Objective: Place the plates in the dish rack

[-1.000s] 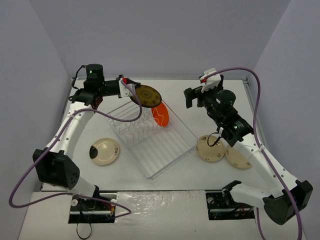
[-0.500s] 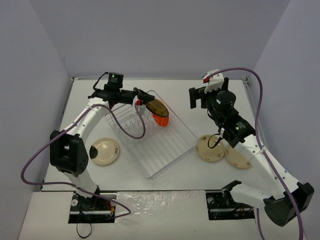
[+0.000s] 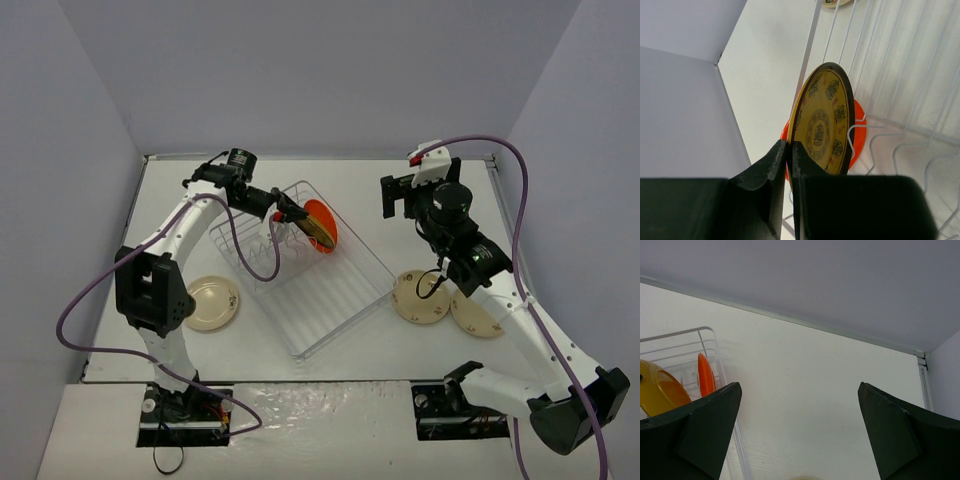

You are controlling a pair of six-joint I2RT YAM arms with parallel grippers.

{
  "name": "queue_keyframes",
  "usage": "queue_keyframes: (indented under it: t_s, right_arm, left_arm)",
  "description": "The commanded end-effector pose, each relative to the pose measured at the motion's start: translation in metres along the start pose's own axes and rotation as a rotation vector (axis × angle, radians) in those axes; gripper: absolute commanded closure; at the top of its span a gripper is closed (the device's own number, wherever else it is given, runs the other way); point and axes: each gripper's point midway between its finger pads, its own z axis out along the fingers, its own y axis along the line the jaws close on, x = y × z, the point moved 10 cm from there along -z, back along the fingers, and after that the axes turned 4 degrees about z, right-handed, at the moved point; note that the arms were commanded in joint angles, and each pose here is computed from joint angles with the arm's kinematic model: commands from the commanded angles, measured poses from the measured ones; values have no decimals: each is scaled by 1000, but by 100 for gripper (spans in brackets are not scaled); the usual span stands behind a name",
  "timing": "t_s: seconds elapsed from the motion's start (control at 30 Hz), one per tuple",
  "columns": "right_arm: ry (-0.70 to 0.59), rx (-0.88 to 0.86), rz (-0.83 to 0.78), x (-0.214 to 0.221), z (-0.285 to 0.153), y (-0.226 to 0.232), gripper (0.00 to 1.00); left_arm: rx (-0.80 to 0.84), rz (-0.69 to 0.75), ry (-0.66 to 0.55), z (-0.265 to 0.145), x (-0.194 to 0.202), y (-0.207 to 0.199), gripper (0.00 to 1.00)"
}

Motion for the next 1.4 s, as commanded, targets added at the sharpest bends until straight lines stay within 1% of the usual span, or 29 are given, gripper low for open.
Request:
queue_keyframes:
  t_s: [0.0, 0.27, 0.4, 0.93, 1.0, 1.2, 1.37]
  right_arm:
    - [-84, 31, 41, -18, -2, -4, 0]
    - [-86, 38, 51, -19, -1, -4, 0]
    - [-88, 47, 50, -20, -1, -4, 0]
    - [-115, 60, 34, -27, 3, -6, 0]
    - [-119, 60, 30, -28, 3, -6, 0]
    - [-125, 65, 23, -30, 2, -7, 0]
    - [-129, 68, 24, -29, 2, -7, 0]
  left_arm:
    - [54, 386, -19, -3, -13, 15, 100]
    - [153, 464, -73, 5, -19, 18, 100]
    - [177, 497, -49, 5, -22, 28, 100]
    - [175, 609, -8, 7, -31, 57, 100]
    - [172, 637, 33, 10, -27, 66, 100]
    - [166, 678, 55, 19, -22, 69, 100]
    - [156, 751, 70, 19, -23, 71, 100]
